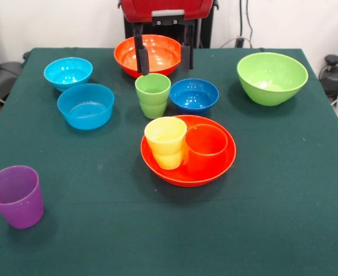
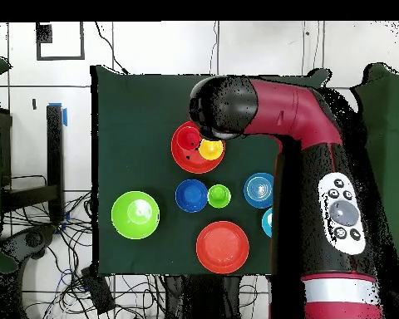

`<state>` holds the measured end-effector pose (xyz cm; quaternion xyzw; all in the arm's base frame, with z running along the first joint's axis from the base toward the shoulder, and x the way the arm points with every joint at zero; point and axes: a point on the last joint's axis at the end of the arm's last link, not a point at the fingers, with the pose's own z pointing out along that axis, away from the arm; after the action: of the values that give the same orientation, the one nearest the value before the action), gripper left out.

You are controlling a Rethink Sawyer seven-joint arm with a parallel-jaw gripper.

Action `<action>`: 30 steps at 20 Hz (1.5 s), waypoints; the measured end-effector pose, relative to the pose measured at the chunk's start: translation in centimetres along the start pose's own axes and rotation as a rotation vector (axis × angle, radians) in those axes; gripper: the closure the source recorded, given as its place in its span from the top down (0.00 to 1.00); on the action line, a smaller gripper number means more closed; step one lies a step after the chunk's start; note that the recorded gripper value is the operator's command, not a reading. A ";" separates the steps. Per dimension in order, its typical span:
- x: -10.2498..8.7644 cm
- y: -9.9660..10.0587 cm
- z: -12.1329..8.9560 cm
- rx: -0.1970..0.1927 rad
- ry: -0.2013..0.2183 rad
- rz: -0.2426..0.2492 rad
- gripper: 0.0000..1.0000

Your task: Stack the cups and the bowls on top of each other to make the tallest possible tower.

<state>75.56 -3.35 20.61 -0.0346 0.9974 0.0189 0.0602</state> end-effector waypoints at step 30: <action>-0.1 -2.6 -0.1 -0.005 -0.014 0.015 1.00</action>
<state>75.78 -5.90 20.65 -0.0270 0.9971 0.0222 0.0671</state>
